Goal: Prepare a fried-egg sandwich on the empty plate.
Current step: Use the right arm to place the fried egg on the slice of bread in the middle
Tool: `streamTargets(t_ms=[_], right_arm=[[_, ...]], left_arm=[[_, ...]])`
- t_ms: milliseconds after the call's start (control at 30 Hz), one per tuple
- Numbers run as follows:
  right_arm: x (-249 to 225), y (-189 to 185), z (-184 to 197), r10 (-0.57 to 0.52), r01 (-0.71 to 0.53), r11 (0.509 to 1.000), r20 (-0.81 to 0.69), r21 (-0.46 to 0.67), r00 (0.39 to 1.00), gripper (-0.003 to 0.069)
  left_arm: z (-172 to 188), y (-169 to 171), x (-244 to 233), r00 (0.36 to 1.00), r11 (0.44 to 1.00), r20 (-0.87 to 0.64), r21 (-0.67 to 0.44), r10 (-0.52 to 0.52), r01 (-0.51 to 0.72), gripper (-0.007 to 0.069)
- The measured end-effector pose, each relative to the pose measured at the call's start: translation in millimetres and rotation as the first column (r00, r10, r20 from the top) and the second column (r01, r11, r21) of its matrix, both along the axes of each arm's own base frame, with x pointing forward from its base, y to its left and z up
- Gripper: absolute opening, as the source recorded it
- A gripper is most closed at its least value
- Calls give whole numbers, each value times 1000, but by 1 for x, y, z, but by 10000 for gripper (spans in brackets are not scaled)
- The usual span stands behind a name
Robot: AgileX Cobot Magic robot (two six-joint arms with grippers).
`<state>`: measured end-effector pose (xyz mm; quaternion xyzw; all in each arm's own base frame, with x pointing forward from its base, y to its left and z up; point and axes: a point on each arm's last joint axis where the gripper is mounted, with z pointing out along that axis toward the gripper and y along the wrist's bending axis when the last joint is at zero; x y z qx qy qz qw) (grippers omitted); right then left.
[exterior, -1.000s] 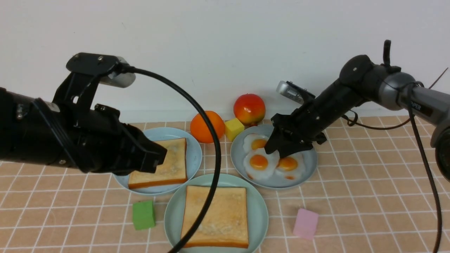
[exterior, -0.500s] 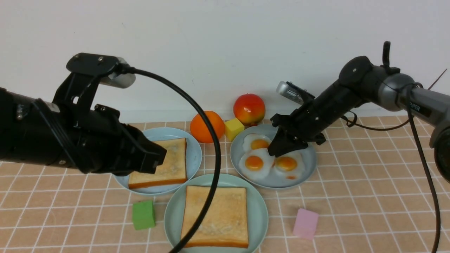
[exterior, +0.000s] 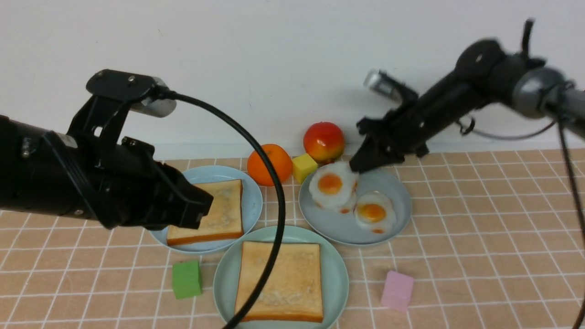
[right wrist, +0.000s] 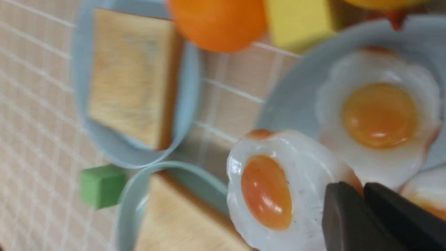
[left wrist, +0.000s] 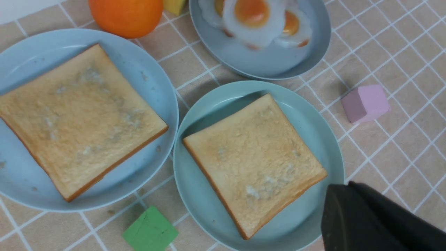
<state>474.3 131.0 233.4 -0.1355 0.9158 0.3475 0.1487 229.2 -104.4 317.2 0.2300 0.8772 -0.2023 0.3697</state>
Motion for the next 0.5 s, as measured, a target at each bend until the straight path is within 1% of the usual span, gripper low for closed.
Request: streamTargets(t_ms=[33,67,100,133,233,300,333,367,400,433,500], right_arm=[[-1,0,2,1,-1,1000,6,0,1000,55],[-6,0,18,23,-23,1000,29,7,999,55],[-8,0,22,28,-28,1000,36,8,999,55],[-14,1,38,52,-54,998,75,17,996,55],[-21,9,48,82,-87,995,98,42,992,55],[-25,17,44,104,-108,993,84,47,991,55],[-31,27,33,132,-134,990,53,47,990,55],[-32,29,32,135,-137,989,49,48,990,55],[-42,44,16,177,-176,983,-1,46,984,55],[-44,47,12,188,-187,981,-11,45,982,55],[-61,68,-9,257,-255,966,-70,44,964,55]], left_arm=[[0,0,0,1000,1000,0,1,0,0,-2],[0,0,0,1000,1000,0,1,0,0,-1],[0,0,0,1000,1000,-1,0,2,-2,-1],[0,0,0,1000,1000,-6,-5,7,-7,0],[0,0,0,1000,1000,-15,-17,22,-22,2],[0,0,0,1000,999,-18,-21,26,-26,3],[0,0,0,999,999,-20,-23,29,-29,5],[0,0,0,999,999,-21,-24,30,-30,5],[0,0,0,999,999,-21,-25,31,-31,8],[0,0,0,999,999,-21,-25,31,-31,8],[0,0,0,999,999,-21,-25,31,-31,11]])
